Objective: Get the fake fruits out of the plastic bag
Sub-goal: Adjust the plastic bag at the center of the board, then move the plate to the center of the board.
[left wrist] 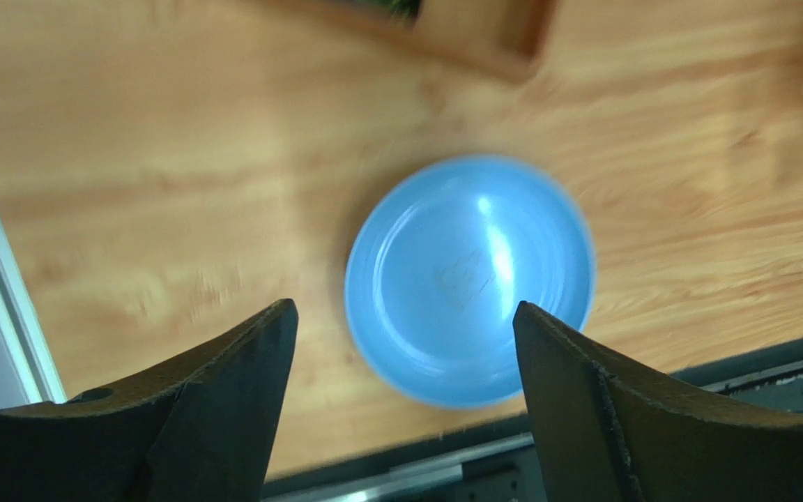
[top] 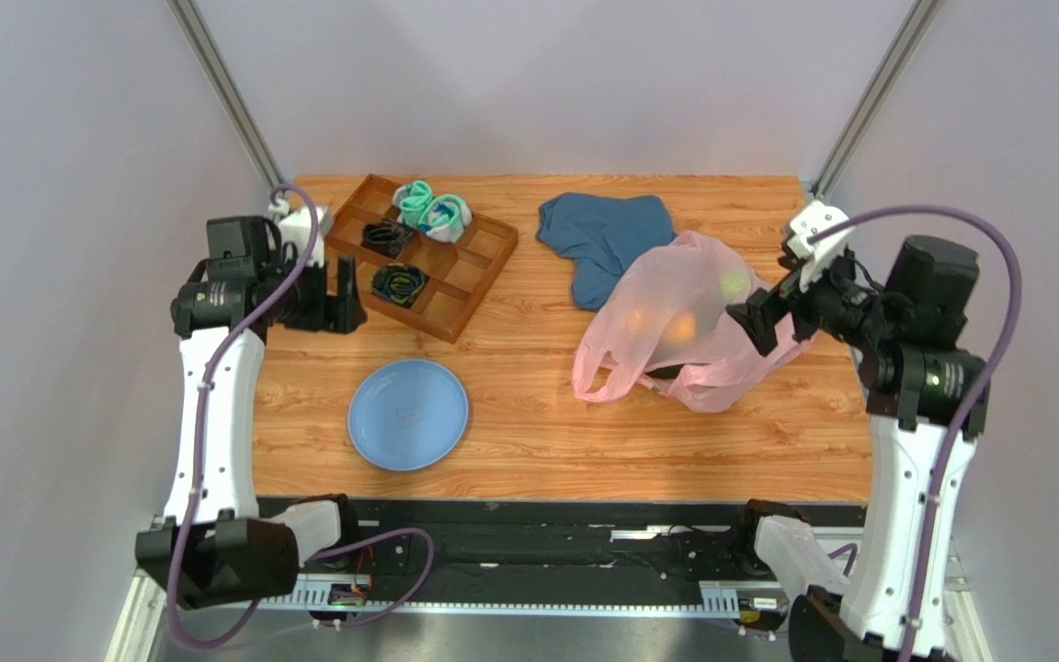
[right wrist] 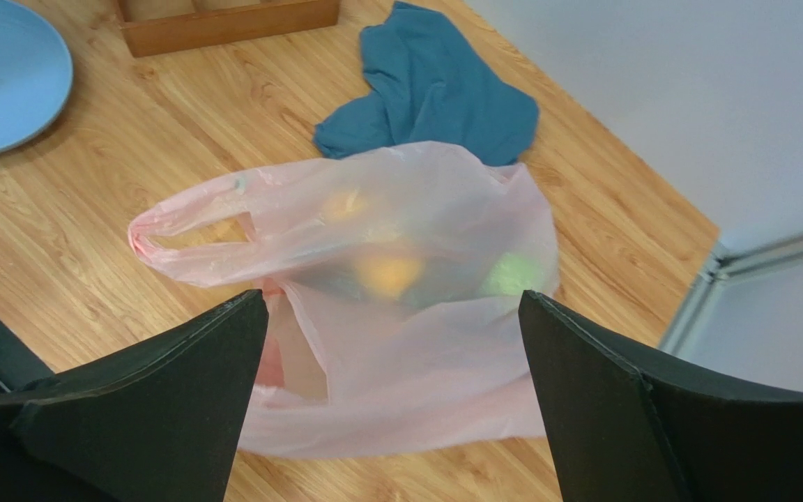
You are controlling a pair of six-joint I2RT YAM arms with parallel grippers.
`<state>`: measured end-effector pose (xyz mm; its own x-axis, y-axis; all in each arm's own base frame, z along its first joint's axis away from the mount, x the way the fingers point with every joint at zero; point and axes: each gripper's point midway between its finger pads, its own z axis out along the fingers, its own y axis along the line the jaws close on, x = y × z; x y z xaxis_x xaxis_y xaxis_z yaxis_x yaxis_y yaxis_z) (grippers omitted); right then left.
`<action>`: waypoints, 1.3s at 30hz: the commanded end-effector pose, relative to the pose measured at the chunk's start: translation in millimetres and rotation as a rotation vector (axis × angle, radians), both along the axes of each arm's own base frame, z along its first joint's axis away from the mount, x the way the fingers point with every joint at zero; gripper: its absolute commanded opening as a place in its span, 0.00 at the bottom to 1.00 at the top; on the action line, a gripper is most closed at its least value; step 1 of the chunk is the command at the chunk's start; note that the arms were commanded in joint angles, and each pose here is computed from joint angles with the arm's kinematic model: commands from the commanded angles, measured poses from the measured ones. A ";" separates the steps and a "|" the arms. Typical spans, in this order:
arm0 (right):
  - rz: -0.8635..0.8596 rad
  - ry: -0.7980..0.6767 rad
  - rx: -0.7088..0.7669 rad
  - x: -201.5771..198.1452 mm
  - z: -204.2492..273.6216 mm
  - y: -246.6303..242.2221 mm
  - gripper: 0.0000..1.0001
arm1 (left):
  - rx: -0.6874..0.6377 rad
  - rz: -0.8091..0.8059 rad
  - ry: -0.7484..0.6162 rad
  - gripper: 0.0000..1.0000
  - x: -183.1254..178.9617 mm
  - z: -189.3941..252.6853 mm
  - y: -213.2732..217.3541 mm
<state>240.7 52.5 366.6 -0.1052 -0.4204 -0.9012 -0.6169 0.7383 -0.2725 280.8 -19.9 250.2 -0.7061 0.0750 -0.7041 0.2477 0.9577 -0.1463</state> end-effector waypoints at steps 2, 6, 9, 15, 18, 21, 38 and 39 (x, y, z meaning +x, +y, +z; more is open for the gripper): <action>0.068 -0.024 0.028 25.9 15.0 30.9 0.96 | 0.097 0.158 0.343 0.83 -37.9 -84.1 54.1; 0.142 -0.019 -0.009 31.9 12.4 52.7 0.96 | 0.069 0.078 0.505 0.79 -33.4 -130.8 52.3; 0.165 -0.006 -0.018 35.6 11.3 60.2 0.96 | 0.086 0.040 0.566 0.77 -27.9 -164.8 57.8; 0.167 -0.003 -0.043 34.4 4.9 63.8 0.96 | 0.055 -0.041 0.647 0.71 -19.3 -200.1 49.2; 0.158 0.000 -0.042 34.3 -0.5 63.6 0.96 | 0.071 -0.136 0.663 0.68 -21.9 -209.8 30.9; 0.158 0.010 -0.034 34.1 -4.9 66.6 0.96 | 0.077 -0.222 0.673 0.58 -25.0 -221.0 12.2; 0.210 0.055 -0.038 31.0 -22.3 87.9 0.95 | 0.051 -0.486 0.721 0.03 -36.7 -207.9 -100.6; 0.210 0.046 -0.047 29.0 -21.9 86.3 0.95 | 0.029 -0.483 0.719 0.02 -35.3 -203.0 -110.2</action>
